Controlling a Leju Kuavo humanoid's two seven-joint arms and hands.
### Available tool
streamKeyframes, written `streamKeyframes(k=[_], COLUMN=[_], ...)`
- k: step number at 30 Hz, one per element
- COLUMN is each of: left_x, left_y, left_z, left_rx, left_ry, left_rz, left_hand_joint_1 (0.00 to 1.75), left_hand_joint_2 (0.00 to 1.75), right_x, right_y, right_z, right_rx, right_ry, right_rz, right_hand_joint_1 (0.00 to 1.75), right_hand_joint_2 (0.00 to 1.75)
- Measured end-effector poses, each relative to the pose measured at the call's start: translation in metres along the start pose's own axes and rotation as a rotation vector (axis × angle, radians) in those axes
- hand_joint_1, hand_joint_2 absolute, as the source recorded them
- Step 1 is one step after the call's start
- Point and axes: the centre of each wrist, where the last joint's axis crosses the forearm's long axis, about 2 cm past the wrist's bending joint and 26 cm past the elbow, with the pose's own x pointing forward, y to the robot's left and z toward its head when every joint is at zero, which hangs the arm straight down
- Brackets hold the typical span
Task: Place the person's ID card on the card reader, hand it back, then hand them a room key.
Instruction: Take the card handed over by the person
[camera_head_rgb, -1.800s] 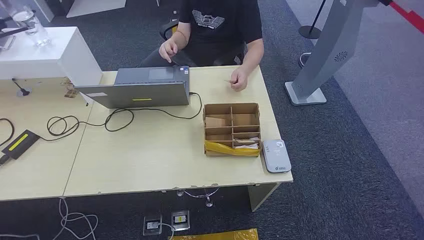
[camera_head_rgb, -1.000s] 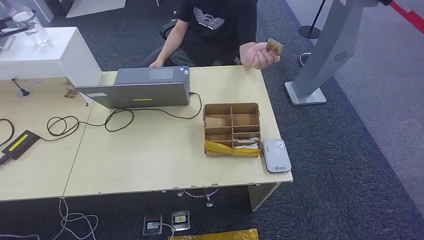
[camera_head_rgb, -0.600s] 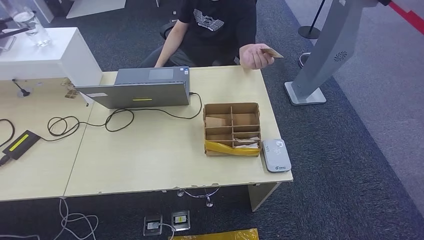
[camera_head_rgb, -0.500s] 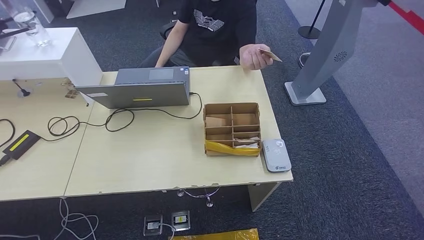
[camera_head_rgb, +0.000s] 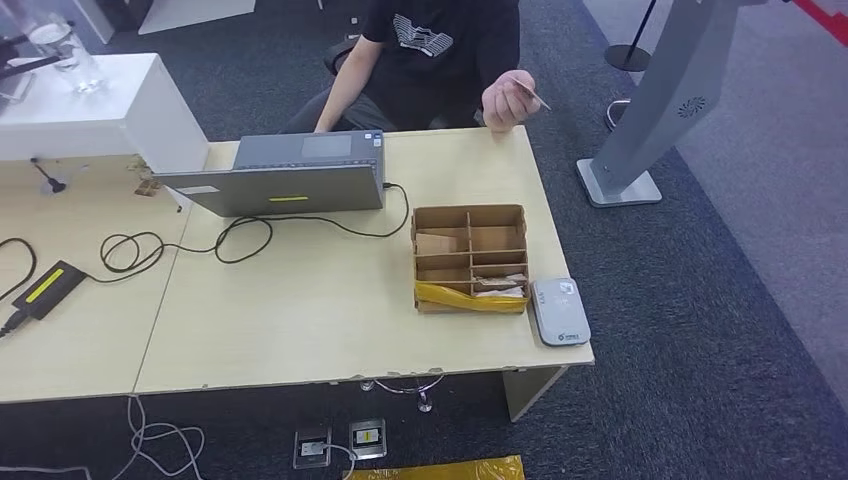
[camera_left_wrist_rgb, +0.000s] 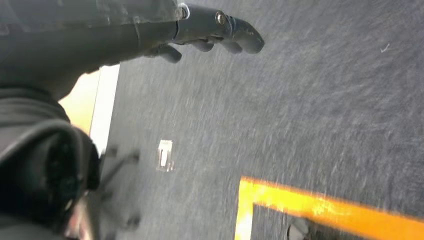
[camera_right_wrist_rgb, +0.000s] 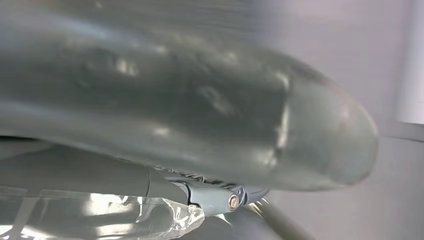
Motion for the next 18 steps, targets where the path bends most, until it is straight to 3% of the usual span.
streamKeyframes(k=[2,4,18], left_x=[0.005,0.011,0.008], left_y=[0.001,0.001,-0.003], left_z=[-0.001,-0.001,0.001], left_rx=[-0.002,-0.007,-0.017], left_ry=[-0.016,-0.031,-0.026], left_rz=[0.0,0.004,0.007], left_hand_joint_1=[0.0,0.0,0.0], left_hand_joint_2=[0.0,0.0,0.0], right_x=[0.036,0.05,0.096], right_y=[0.008,0.015,0.062], right_z=[0.014,0.029,0.143], right_rx=[0.033,0.095,0.537], right_ry=[-0.257,-0.407,-0.779], right_rz=[-0.029,-0.021,-0.068], right_hand_joint_1=[0.0,0.0,0.0], right_hand_joint_2=[0.0,0.0,0.0])
